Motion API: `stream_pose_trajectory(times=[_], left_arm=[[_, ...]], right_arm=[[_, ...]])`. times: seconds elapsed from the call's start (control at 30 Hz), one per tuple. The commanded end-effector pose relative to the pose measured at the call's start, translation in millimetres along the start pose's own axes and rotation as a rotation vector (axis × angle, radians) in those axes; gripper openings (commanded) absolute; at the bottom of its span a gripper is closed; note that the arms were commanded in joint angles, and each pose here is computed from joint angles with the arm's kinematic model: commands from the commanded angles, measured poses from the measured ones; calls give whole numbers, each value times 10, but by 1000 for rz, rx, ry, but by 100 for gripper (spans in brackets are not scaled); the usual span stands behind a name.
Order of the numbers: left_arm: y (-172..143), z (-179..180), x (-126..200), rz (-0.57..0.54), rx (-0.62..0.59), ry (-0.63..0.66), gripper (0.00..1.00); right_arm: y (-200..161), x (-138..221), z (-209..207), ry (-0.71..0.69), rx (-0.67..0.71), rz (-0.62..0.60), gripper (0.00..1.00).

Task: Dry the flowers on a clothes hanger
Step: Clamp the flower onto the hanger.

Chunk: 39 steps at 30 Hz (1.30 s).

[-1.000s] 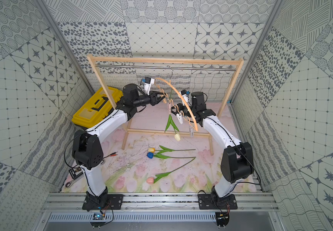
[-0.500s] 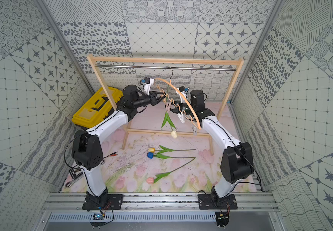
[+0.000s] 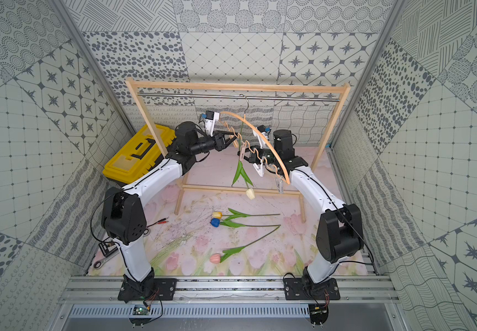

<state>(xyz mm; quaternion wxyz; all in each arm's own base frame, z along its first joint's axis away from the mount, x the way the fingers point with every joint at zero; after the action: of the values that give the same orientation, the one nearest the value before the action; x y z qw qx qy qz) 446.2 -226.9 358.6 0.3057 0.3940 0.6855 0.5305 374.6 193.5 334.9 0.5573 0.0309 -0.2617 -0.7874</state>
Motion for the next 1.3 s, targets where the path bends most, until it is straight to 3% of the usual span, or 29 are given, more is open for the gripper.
stream_pose_trajectory(times=[0.0, 0.27, 0.5, 1.27], left_arm=[[111, -88, 6, -45, -32, -25, 25], [106, -104, 21, -41, -33, -30, 25], [108, -108, 36, -41, -40, -26, 25], [123, -157, 85, -38, -48, -31, 24]], right_arm=[[44, -52, 84, 38, 52, 14, 0], [73, -106, 146, 34, 69, 25, 0], [136, 66, 39, -4, 48, -45, 0], [75, -29, -28, -18, 44, -3, 0]])
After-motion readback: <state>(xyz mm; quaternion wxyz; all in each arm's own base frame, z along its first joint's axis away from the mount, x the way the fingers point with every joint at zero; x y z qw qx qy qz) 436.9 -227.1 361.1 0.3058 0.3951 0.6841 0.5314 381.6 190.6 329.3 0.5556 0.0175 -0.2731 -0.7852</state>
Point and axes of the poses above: each gripper's point midway between its finger pads, its own x axis back along the fingers, its own z axis along the line the jaws close on, y = z × x, the point moved 9 cm from there along x, back along the fingers, and after that the axes turned 14 degrees about -x, right-handed, at the moved point
